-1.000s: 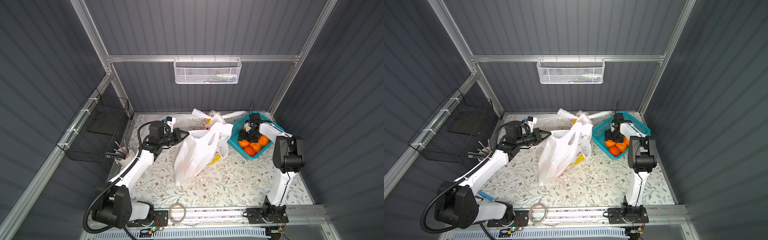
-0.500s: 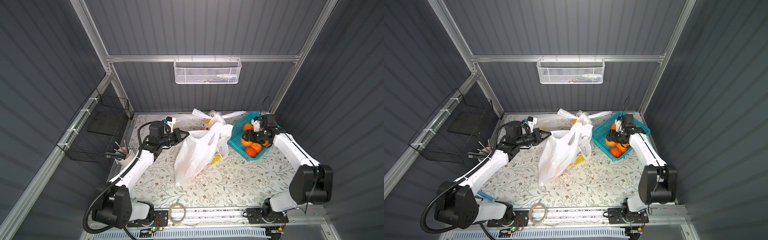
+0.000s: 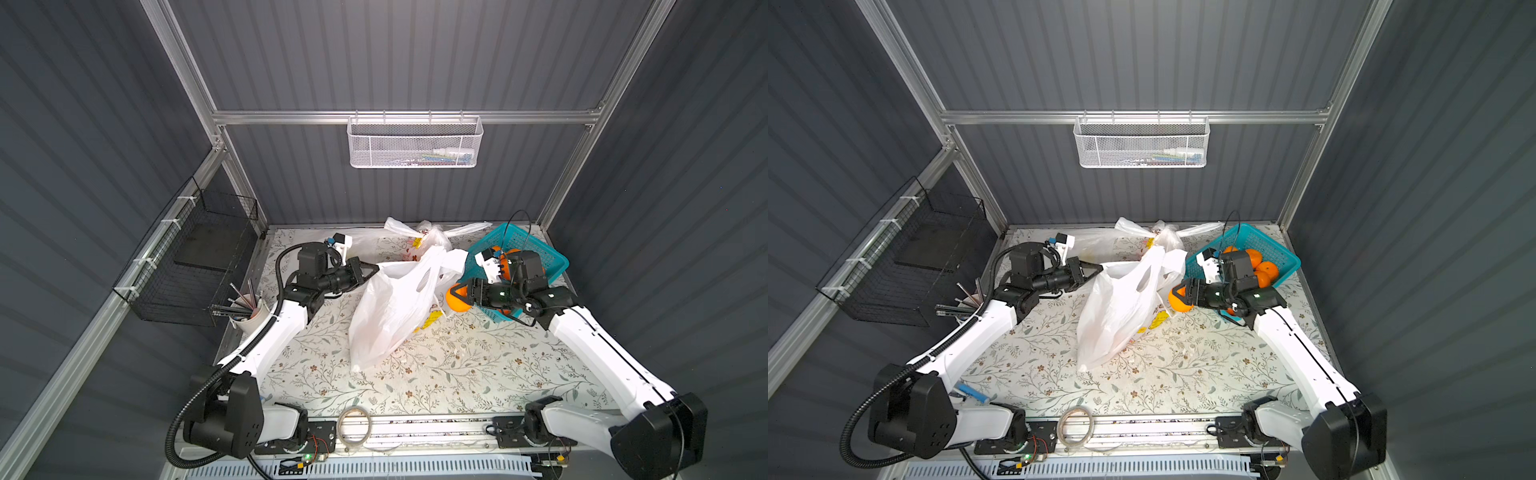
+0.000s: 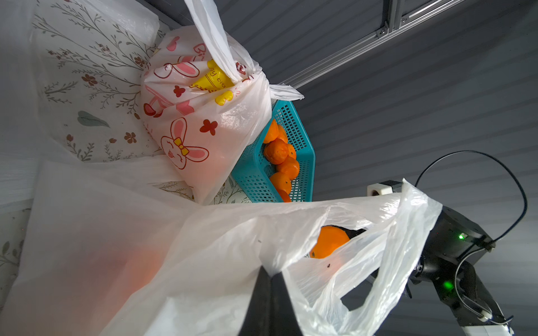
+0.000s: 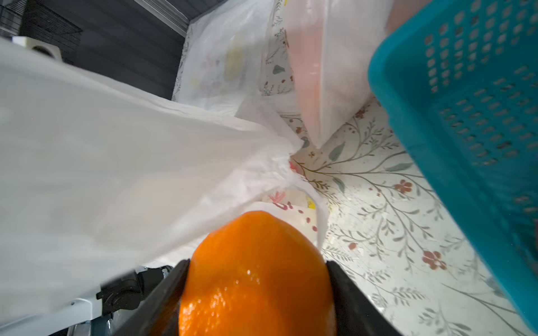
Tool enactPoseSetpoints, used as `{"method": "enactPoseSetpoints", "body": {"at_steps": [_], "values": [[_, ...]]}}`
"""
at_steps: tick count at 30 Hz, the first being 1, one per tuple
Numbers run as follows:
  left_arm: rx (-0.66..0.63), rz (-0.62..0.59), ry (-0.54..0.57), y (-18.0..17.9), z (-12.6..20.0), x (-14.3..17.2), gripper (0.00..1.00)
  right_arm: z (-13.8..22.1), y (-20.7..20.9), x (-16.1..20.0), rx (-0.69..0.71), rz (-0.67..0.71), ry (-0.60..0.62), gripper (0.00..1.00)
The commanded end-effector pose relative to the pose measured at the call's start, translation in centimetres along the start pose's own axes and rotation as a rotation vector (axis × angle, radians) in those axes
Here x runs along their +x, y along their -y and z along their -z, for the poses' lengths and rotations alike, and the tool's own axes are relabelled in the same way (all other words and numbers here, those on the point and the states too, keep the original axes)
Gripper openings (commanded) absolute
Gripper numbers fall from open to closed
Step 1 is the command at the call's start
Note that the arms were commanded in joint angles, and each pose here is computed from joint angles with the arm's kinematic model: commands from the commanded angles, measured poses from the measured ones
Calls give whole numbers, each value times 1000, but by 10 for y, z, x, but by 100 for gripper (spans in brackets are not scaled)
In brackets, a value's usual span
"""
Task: Place the oranges into plastic bags & tie knots
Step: Place the orange in the plastic bag.
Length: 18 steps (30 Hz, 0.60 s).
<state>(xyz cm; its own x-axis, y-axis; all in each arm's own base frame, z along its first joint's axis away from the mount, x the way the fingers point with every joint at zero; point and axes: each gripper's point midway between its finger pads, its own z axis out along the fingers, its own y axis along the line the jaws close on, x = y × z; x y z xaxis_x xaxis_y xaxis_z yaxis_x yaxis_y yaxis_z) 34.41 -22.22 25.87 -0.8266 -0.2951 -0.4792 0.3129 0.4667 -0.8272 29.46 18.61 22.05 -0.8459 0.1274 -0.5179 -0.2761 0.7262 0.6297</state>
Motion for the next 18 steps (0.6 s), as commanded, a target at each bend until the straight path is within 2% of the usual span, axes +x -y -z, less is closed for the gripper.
{"method": "enactPoseSetpoints", "body": {"at_steps": [1, 4, 12, 18], "values": [[34, -50, -17, 10, 8, 5, 0, -10, -17, -25, -41, -1, 71, 63], [47, -62, -30, 12, 8, 8, 0, -23, -19, -36, -18, 14, 93, 63], [91, -79, -56, 18, 8, 12, 0, -58, -19, -45, 0, 29, 58, 74], [67, -70, -41, 14, 6, 9, 0, -47, -14, -39, 41, 55, 53, 92]]}}
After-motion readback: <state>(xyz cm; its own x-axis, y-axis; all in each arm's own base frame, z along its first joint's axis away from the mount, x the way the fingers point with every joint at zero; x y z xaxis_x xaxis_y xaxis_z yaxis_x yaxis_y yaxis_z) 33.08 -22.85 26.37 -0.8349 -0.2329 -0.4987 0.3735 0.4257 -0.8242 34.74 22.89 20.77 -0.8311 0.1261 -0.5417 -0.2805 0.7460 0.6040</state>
